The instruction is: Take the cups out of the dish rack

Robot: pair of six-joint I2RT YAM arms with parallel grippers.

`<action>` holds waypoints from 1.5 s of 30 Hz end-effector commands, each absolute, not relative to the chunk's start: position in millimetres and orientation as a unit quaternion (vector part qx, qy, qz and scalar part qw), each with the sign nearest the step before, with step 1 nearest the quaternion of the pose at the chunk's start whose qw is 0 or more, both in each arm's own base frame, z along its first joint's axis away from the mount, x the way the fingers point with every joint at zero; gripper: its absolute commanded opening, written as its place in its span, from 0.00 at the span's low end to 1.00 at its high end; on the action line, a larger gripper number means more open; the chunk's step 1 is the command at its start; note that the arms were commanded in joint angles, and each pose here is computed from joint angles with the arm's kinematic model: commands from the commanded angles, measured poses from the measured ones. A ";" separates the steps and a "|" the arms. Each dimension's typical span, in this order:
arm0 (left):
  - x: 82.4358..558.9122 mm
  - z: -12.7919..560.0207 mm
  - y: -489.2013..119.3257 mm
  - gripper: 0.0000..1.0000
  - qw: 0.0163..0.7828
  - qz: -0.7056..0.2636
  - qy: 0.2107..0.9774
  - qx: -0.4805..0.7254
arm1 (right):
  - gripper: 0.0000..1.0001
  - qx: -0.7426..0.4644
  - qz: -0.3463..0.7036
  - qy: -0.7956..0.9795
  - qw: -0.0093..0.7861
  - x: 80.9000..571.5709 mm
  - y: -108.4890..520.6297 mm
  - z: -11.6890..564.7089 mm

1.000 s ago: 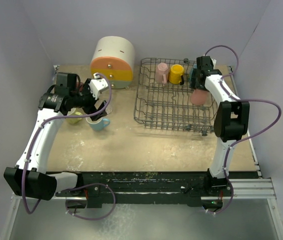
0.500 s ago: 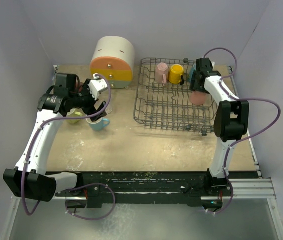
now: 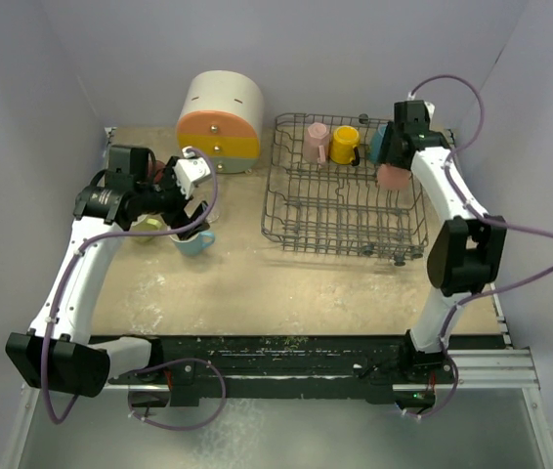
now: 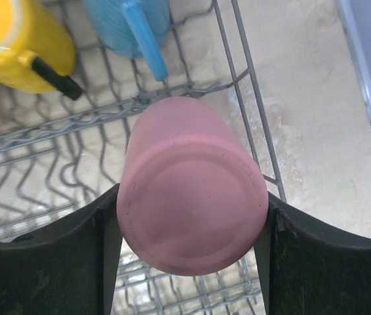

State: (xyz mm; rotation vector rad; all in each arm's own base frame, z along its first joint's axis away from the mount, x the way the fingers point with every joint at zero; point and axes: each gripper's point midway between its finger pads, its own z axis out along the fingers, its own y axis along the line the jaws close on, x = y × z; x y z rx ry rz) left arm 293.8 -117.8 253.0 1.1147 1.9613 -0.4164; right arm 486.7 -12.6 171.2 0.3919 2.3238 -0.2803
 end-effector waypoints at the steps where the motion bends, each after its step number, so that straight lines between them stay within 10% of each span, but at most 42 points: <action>1: 285.2 261.2 -128.8 0.99 0.435 -0.186 0.739 0.479 | 0.42 0.128 -0.081 0.887 0.437 467.4 20.0 242.2; 21: 266.5 279.0 -150.4 0.99 0.525 -0.183 0.600 0.575 | 0.32 -0.049 0.533 0.767 0.355 308.9 307.5 342.0; 45: 204.7 379.6 -179.2 0.77 0.595 -0.281 0.490 0.572 | 0.31 0.010 0.793 0.565 0.226 195.1 333.4 387.3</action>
